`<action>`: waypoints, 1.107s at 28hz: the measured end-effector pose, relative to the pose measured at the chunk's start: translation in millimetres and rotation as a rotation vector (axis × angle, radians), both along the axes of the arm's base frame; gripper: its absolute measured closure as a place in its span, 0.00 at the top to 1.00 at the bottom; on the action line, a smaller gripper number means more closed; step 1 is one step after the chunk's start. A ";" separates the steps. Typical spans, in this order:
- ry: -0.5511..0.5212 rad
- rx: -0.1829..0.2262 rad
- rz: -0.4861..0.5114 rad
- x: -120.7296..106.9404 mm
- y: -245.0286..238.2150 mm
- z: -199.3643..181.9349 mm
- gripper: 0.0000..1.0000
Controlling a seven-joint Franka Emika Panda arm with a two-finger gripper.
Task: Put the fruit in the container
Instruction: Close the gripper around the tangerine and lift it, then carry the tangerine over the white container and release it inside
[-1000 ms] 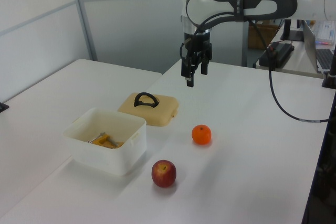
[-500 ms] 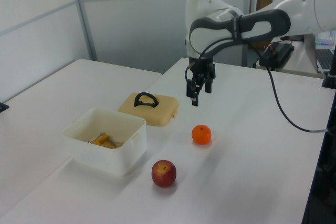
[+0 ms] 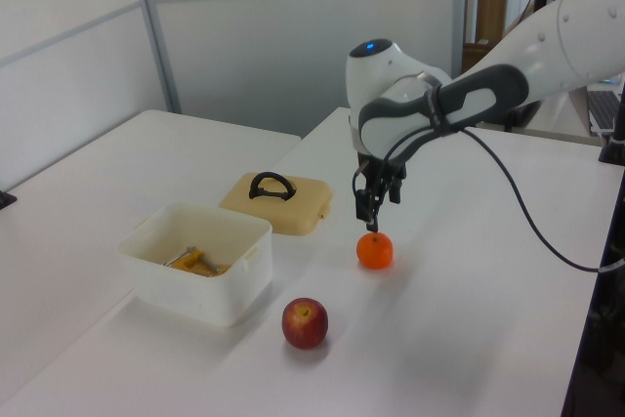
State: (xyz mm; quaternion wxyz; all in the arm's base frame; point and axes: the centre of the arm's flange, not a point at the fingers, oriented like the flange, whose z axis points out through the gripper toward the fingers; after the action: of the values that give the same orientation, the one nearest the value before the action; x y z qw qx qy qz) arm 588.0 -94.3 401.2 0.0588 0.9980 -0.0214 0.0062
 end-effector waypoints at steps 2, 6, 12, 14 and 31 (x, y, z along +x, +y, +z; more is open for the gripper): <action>0.002 -0.017 -0.009 3.5 1.5 -11.8 1.00; 0.008 -0.044 -0.021 10.5 5.7 -36.7 1.00; 0.006 -0.090 -0.034 19.1 15.5 -68.8 1.00; 0.010 -0.101 -0.038 20.2 19.4 -75.9 1.00; -0.076 -0.086 -0.120 37.2 26.5 -43.2 0.80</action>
State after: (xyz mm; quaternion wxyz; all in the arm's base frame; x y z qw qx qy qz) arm 625.3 -67.8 357.9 0.1010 0.9906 -0.0830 0.0414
